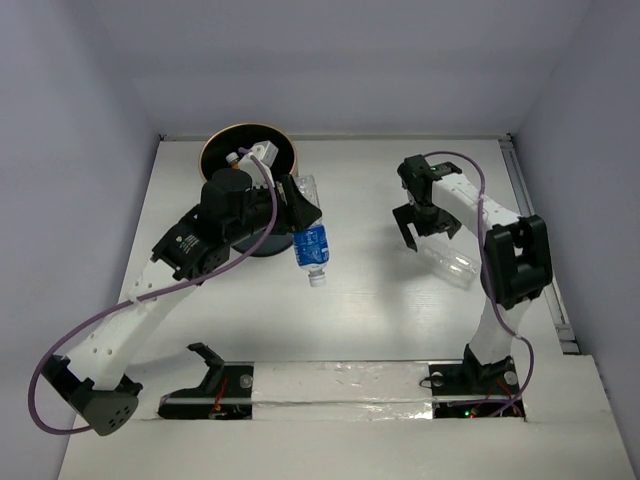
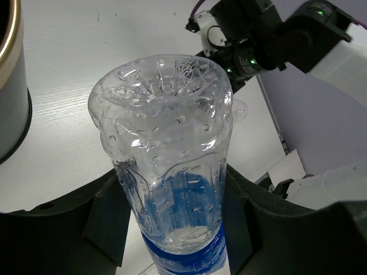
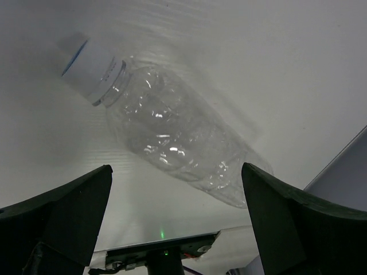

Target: Put the plastic bottles in the bin

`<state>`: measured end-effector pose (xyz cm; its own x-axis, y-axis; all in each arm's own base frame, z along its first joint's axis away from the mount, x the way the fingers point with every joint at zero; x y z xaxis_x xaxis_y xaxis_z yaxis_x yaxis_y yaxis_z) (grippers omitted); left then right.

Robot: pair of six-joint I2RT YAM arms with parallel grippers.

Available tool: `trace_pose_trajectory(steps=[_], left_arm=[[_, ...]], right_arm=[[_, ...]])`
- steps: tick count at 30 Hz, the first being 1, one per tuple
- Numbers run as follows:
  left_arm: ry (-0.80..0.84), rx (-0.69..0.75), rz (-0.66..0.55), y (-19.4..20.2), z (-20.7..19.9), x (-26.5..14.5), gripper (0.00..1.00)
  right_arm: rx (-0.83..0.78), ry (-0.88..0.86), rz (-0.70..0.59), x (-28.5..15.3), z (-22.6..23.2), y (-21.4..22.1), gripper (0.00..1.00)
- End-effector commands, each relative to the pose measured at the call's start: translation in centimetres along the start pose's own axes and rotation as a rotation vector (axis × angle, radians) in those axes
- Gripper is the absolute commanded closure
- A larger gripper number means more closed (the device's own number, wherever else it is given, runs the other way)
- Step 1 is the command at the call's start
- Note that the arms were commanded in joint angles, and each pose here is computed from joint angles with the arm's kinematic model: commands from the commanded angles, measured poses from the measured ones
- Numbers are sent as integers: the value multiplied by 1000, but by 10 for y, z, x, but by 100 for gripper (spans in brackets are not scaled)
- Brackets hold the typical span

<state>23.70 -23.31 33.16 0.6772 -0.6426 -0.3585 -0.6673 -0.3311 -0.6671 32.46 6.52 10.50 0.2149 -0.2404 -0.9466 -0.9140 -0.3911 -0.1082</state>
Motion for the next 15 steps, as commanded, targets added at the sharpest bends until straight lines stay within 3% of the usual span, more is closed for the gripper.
trace_pose_trajectory(steps=[1, 9, 14, 15], left_arm=[[77, 43, 11, -4, -11, -7, 76], [110, 41, -41, -23, -28, -13, 76], [76, 41, -141, -60, -33, -22, 76], [72, 42, -159, -68, -34, -23, 76]], right_arm=[[-61, -44, 65, 21, 8, 4, 0], [-37, -82, 87, 36, 15, -14, 5], [9, -203, 106, 45, 40, -17, 22], [22, -227, 89, 43, 44, -20, 30]])
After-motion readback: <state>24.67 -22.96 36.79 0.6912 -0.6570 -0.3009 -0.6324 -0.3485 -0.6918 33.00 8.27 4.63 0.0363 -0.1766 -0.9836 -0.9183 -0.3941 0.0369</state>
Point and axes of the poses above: each gripper's point midway between its finger pads, its own x axis out along the fingers, its own z axis along the line the jaws close on, y = z × x, the point moved 1 cm from there along -x, back along the fingers, and after that the axes turned 7 degrees about -x, right-handed, at the moved point
